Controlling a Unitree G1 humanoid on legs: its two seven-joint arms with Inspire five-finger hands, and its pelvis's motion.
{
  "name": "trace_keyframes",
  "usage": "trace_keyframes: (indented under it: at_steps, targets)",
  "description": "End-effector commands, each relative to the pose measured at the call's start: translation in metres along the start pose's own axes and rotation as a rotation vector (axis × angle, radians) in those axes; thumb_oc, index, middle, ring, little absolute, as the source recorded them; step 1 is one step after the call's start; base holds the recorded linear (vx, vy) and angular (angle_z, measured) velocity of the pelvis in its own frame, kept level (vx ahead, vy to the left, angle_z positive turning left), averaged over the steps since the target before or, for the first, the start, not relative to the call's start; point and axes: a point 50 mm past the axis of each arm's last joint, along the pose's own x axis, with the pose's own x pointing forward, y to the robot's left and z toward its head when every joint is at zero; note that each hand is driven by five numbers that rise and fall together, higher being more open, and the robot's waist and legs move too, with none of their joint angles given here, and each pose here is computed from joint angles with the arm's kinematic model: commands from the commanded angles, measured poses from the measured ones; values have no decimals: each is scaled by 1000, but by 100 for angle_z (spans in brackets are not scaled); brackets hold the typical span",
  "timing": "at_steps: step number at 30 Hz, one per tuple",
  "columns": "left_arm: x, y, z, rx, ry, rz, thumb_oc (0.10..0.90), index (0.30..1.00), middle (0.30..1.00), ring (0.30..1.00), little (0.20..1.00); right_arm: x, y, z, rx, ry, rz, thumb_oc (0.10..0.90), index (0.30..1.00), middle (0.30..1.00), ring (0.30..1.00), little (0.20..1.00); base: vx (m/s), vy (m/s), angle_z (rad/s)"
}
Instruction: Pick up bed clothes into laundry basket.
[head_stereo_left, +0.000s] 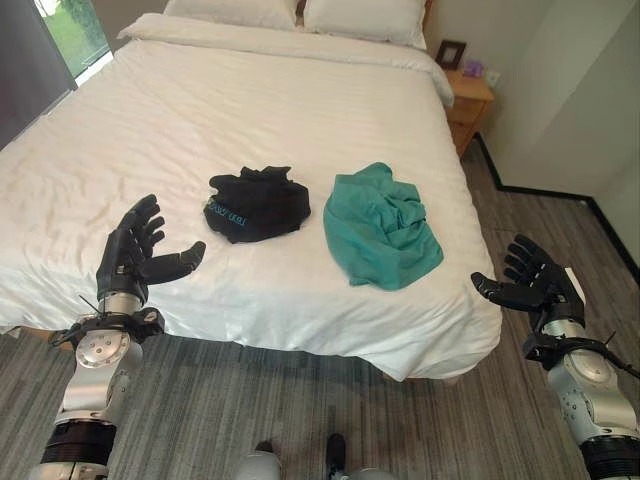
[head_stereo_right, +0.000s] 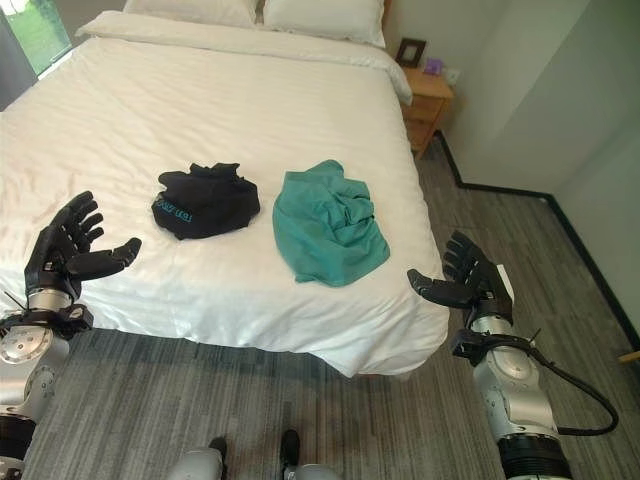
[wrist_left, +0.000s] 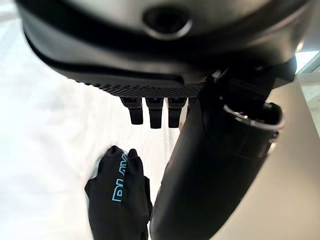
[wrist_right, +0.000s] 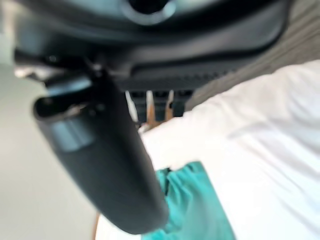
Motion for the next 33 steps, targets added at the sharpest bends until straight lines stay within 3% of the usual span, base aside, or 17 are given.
trace_keyframes:
  at_steps: [1, 2, 3, 13, 18, 25, 33]
  targets:
    - [0, 8, 47, -13, -243, 30, 800, 900, 900, 900, 900, -11, -14, 30, 13, -181, -33, 800, 900, 900, 900, 900, 121, 108, -21]
    - [-3, 10, 46, 0, -242, 36, 800, 900, 900, 900, 900, -16, -17, 23, 6, -155, -42, 800, 900, 900, 900, 900, 63, 90, -7]
    - [-39, 37, 7, -101, -98, 178, 800, 900, 900, 900, 900, -12, -11, -5, 98, -27, -28, 800, 900, 900, 900, 900, -113, 25, -6]
    - [-31, 34, 13, -63, -109, 151, 800, 900, 900, 900, 900, -21, -51, 14, -117, -46, -138, 800, 900, 900, 900, 900, -99, 96, 41]
    - [-34, 39, 15, 22, -87, 95, 800, 900, 900, 900, 900, 5, -62, 70, -320, -162, -146, 800, 900, 900, 900, 900, -43, 136, 10]
    - [-57, 41, -13, -47, 43, 65, 800, 900, 900, 900, 900, 44, -71, 141, -639, -219, -225, 800, 900, 900, 900, 900, -3, 79, 2]
    - [-81, 35, -45, -118, 196, 19, 800, 900, 900, 900, 900, 70, -36, 227, -892, -379, -243, 800, 900, 900, 900, 900, -18, 31, 2]
